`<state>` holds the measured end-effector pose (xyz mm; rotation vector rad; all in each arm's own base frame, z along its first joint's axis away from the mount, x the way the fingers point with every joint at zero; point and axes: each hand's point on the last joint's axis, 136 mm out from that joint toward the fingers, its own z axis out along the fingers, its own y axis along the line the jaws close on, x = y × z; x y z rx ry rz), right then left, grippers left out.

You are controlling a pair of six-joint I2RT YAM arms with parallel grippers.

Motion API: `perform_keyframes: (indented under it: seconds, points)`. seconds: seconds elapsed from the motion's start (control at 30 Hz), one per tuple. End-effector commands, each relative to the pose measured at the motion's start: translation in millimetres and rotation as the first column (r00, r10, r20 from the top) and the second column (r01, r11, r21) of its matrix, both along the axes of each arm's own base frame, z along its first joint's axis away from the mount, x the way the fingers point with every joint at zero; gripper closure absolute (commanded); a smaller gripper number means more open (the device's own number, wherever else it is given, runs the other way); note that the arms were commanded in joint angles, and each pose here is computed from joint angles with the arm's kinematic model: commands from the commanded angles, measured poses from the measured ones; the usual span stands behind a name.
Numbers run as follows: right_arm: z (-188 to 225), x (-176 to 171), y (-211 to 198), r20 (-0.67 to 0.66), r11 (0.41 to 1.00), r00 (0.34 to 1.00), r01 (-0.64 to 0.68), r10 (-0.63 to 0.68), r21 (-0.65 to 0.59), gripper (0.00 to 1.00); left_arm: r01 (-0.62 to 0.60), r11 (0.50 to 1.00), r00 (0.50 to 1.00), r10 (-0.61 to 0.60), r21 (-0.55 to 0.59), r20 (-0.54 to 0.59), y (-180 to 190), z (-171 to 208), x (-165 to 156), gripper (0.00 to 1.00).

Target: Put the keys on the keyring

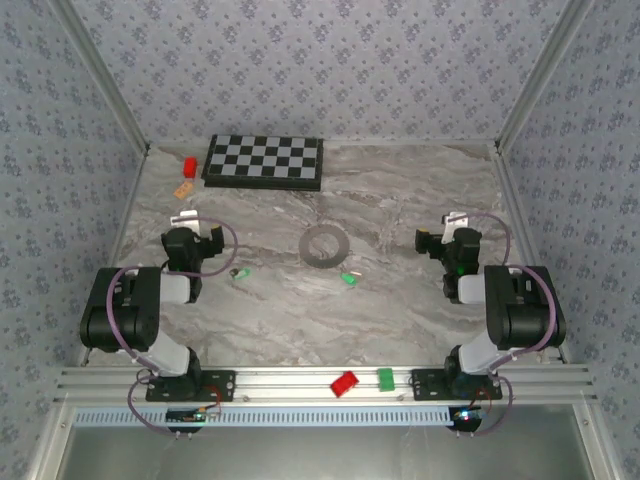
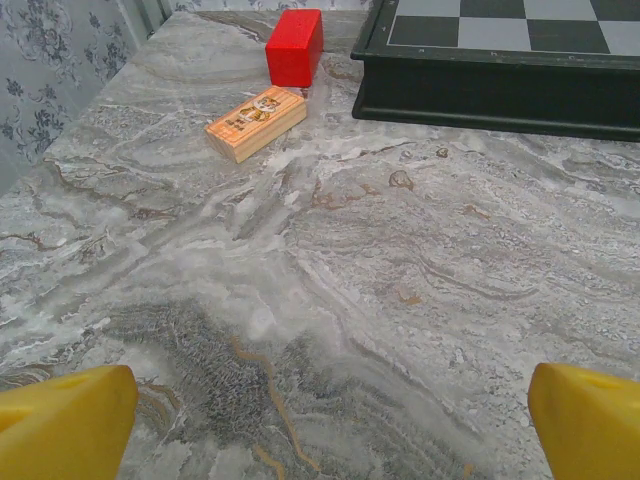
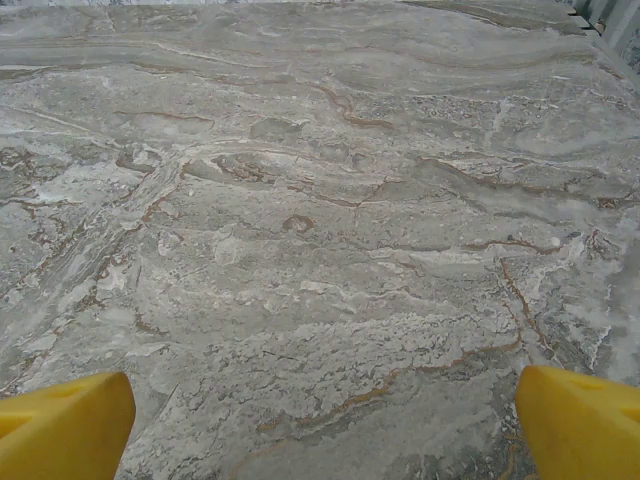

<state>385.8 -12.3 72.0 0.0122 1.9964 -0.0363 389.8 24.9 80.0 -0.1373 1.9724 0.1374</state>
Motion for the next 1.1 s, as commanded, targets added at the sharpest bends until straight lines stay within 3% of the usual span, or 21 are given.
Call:
perform_keyframes:
  seconds: [0.0, 0.97, 1.07]
  points:
    - [13.3, 6.1, -0.8, 0.039, 1.000, 0.999, 0.002, -0.001, -0.023, 0.01, 0.005, 1.000, 1.000, -0.005, -0.009, 0.027, -0.6, 9.6, 5.5, 0.00]
    - [12.4, 6.3, -0.8, 0.034, 1.000, 0.999, -0.007, 0.007, -0.005, 0.01, 0.004, 1.000, 1.000, -0.004, -0.011, 0.028, -0.1, 10.1, 5.7, 0.00]
    - [14.6, 6.3, -7.2, 0.043, 0.999, 0.998, 0.038, -0.037, -0.023, 0.01, 0.005, 1.000, 1.000, -0.004, -0.012, 0.028, -0.1, 10.0, 5.7, 0.00]
